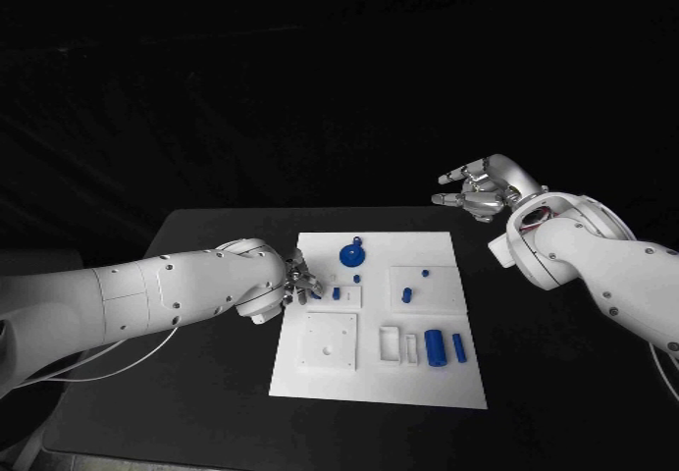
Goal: Assemble the parts on the task board
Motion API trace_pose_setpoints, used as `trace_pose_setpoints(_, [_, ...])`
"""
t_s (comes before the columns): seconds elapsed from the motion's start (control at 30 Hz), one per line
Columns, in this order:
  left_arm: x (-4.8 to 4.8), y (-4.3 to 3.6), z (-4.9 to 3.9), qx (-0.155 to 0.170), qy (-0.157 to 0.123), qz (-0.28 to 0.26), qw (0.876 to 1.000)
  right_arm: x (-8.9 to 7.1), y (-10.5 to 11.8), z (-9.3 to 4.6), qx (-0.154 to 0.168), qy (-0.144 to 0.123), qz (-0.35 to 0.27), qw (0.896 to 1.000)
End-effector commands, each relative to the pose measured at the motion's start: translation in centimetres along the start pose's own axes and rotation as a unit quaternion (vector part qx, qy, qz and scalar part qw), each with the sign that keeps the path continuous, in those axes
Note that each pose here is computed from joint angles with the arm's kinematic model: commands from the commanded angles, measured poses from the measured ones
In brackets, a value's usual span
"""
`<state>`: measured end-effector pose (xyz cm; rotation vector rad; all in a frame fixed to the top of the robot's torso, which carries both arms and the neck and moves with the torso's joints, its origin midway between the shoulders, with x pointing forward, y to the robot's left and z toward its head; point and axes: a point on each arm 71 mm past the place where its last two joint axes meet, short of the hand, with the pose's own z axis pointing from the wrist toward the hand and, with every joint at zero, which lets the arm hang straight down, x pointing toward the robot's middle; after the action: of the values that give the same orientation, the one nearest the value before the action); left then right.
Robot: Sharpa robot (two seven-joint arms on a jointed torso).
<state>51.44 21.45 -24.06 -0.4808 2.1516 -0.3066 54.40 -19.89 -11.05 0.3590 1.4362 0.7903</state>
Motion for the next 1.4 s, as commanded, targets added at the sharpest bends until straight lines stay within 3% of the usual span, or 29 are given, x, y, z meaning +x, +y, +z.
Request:
trace_pose_setpoints(0.03, [0.65,0.17,0.08,-0.005,0.017,0.017,1.000,0.12,0.07,-0.02,-0.003,0.006,-0.001,1.000])
trace_pose_setpoints(1.4, [1.05,-0.66,0.34,0.001,0.028,0.035,0.999,0.19,0.05,-0.01,-0.002,0.007,-0.001,1.000])
